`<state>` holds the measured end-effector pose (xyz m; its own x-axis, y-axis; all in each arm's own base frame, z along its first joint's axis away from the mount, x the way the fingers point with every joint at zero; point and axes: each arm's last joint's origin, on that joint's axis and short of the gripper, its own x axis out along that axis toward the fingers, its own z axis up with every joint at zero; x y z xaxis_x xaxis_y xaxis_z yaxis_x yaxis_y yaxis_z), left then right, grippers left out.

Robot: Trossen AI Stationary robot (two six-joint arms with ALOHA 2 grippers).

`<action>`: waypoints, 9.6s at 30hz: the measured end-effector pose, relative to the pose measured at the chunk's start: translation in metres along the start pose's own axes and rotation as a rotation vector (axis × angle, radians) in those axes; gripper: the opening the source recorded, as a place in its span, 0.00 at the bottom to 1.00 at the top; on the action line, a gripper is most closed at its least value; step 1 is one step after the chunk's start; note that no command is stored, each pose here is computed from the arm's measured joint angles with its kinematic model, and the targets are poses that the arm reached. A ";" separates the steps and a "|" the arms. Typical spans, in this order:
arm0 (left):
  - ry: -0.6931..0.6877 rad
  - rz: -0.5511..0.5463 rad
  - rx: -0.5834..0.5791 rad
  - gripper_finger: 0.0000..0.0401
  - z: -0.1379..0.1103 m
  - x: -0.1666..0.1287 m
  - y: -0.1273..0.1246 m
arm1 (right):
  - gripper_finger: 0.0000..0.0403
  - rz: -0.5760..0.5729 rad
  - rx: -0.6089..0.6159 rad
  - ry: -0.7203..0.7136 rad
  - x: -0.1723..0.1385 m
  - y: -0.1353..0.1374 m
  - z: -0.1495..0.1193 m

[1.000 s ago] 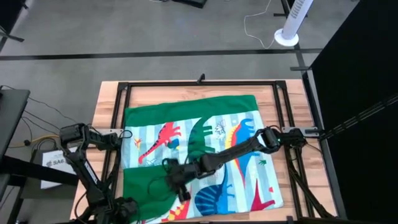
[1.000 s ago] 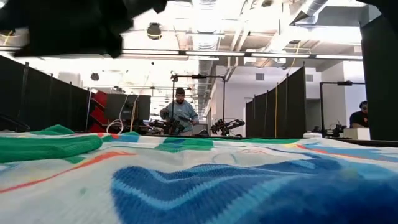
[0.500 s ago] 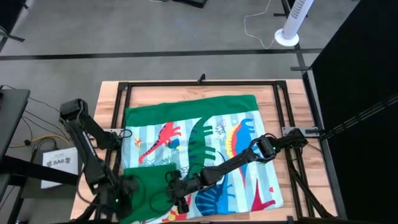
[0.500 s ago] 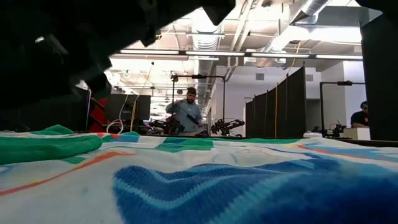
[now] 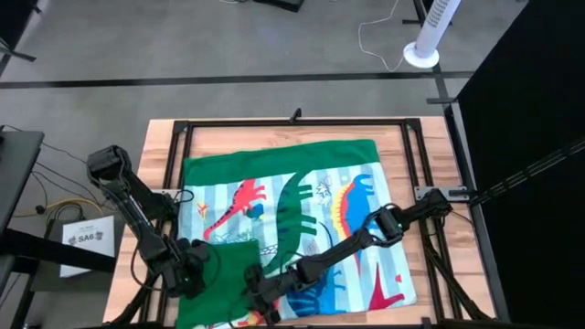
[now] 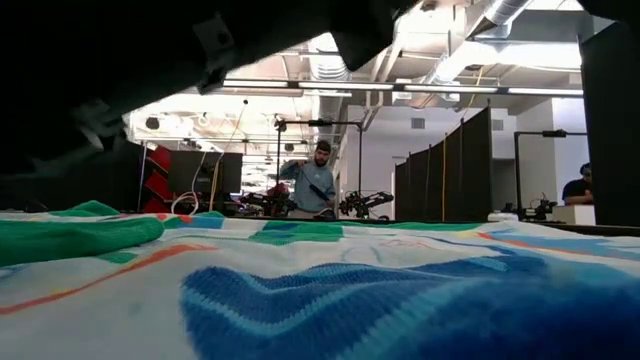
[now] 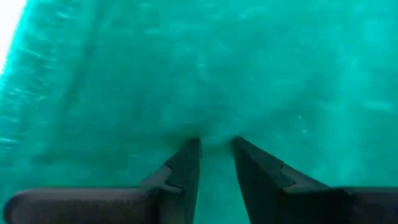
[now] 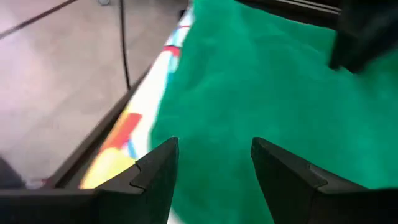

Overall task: Roll towel
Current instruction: Roll the multicolor dinosaur print towel

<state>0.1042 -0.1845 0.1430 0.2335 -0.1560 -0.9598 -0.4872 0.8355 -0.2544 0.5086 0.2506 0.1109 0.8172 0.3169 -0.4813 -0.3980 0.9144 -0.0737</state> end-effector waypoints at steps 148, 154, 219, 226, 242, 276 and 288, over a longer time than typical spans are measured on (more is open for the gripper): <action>-0.188 -0.226 0.174 0.19 0.202 -0.101 0.039 | 0.40 -0.091 0.225 0.688 -0.373 -0.082 -0.083; -0.159 -0.311 0.162 0.19 0.140 -0.092 -0.028 | 0.40 0.020 0.253 0.655 -0.364 -0.011 -0.075; 0.027 -0.062 0.302 0.47 0.019 0.029 -0.161 | 0.49 -0.240 0.399 0.775 -0.301 0.089 -0.052; -0.017 -0.248 0.313 0.47 0.019 0.035 -0.173 | 0.49 -0.233 0.406 0.760 -0.300 0.089 -0.051; 0.151 -0.316 0.301 0.47 0.020 0.021 -0.185 | 0.49 -0.245 0.416 0.756 -0.298 0.085 -0.051; -0.069 0.054 0.455 0.33 -0.003 -0.049 -0.225 | 0.49 -0.285 0.350 0.702 -0.292 0.073 -0.047; -0.005 0.082 0.530 0.32 -0.021 0.000 -0.240 | 0.49 -0.285 0.348 0.705 -0.292 0.073 -0.047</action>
<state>0.2038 -0.3959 0.2014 0.2175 -0.0776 -0.9730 -0.0127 0.9965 -0.0823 0.2212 0.2127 0.2048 0.3685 -0.0641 -0.9274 0.0305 0.9979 -0.0568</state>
